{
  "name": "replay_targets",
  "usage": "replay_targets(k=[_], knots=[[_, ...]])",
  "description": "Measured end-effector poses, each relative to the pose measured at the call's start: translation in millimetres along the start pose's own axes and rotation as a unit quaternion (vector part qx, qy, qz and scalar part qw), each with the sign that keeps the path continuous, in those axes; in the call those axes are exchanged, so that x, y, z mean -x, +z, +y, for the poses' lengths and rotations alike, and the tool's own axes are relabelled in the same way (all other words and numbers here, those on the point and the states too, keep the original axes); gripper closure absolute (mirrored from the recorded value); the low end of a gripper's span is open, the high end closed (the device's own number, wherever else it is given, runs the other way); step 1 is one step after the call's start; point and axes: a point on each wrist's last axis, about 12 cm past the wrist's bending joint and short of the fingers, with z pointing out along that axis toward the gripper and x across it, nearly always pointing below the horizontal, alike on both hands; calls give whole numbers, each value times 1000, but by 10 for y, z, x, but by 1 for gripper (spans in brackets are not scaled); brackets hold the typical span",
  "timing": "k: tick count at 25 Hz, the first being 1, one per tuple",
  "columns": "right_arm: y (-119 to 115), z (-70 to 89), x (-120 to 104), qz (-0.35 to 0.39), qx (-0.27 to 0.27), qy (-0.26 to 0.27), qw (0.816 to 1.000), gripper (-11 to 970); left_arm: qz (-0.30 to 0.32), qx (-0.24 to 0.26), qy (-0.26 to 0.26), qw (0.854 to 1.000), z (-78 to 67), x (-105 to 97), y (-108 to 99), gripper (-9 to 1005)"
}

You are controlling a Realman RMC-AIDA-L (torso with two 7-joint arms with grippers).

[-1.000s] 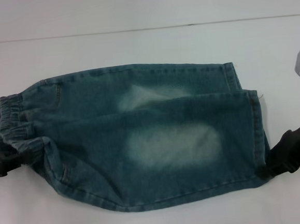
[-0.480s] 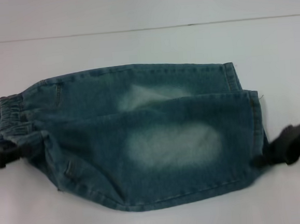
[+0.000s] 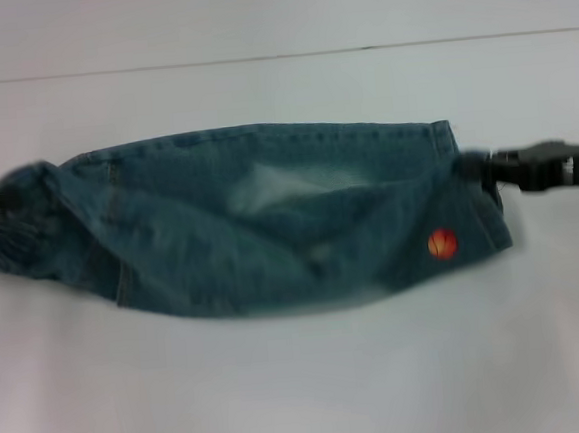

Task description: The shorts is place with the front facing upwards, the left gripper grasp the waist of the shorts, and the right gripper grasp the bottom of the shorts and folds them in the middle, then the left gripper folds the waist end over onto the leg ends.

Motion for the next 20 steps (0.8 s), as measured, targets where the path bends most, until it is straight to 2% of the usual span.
replay_targets(k=[4, 11, 20], knots=[[133, -133, -65, -73, -63, 9, 995, 911, -54, 49, -23, 997, 86, 35, 93, 968], [458, -224, -93, -122, -164, -10, 979, 909, -105, 109, -44, 987, 155, 4, 251, 969], [644, -261, 41, -129, -208, -48, 968, 907, -104, 129, -41, 985, 164, -29, 368, 969]])
